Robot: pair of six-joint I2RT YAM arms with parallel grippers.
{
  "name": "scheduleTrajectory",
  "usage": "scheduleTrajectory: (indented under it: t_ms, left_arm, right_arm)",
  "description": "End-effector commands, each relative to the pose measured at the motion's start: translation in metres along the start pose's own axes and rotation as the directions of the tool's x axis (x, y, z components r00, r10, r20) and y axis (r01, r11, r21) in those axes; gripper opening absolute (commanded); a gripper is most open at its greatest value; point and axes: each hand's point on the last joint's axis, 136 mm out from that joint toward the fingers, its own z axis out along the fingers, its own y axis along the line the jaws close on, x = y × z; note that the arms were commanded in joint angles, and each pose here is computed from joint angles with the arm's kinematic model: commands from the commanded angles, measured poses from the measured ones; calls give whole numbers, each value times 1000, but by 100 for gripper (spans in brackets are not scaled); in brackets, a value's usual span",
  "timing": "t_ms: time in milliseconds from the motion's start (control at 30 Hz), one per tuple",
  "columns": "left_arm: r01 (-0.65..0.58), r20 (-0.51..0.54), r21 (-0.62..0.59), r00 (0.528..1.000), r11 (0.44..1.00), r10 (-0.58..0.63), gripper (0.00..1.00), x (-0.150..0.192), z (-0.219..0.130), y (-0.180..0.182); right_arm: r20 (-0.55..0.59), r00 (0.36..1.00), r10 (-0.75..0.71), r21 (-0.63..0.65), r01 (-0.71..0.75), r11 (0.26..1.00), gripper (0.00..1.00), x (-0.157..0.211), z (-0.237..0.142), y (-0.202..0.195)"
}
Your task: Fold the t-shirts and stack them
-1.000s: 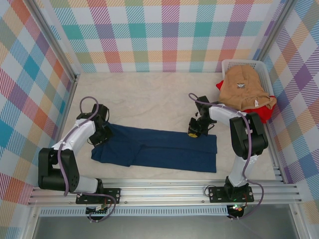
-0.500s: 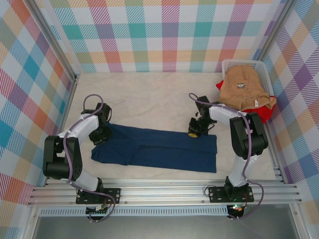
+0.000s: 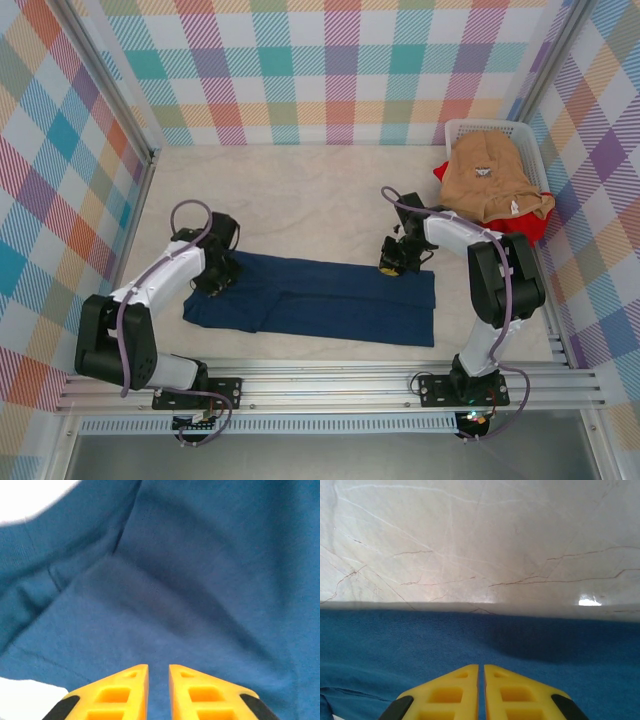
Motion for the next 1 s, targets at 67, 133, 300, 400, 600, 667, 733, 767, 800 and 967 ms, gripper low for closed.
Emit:
scheduleTrajectory:
  t_ms: [67,133,300,400,600,667,733,767,800,967]
  left_arm:
    - [109,-27,-33,994,994,-109,17,-2,23,-3]
    - [126,-20,-65,992,990,-127,16,-14,34,2]
    - [116,-8,-77,993,990,-117,16,-51,54,-9]
    - [97,-1,-77,995,992,-98,15,-78,63,-29]
    - [81,23,19,996,997,-81,14,-141,79,-111]
    - [70,12,80,997,994,-71,15,-158,85,-150]
    - [47,3,157,999,986,-48,15,-172,91,-193]
    - [31,1,200,999,979,-32,15,-177,93,-217]
    - [13,2,240,1000,971,-14,15,-180,94,-242]
    - [-1,-6,459,1000,889,4,17,-184,96,-339]
  right_arm:
    - [-55,998,27,65,-24,998,11,7,9,-22]
    - [-73,996,55,96,-48,994,11,10,12,-32]
    - [-138,983,120,177,-94,980,11,22,22,-51]
    - [-141,978,151,236,-115,965,11,28,22,-61]
    - [-190,968,167,320,-100,942,13,46,23,-64]
    - [-209,962,173,338,-95,936,13,57,24,-61]
    - [-231,957,178,334,-93,938,13,68,30,-55]
    - [-249,951,183,330,-94,939,13,76,34,-50]
    - [-265,946,187,322,-96,942,13,83,39,-45]
    - [-287,942,174,305,-82,949,13,104,61,-14]
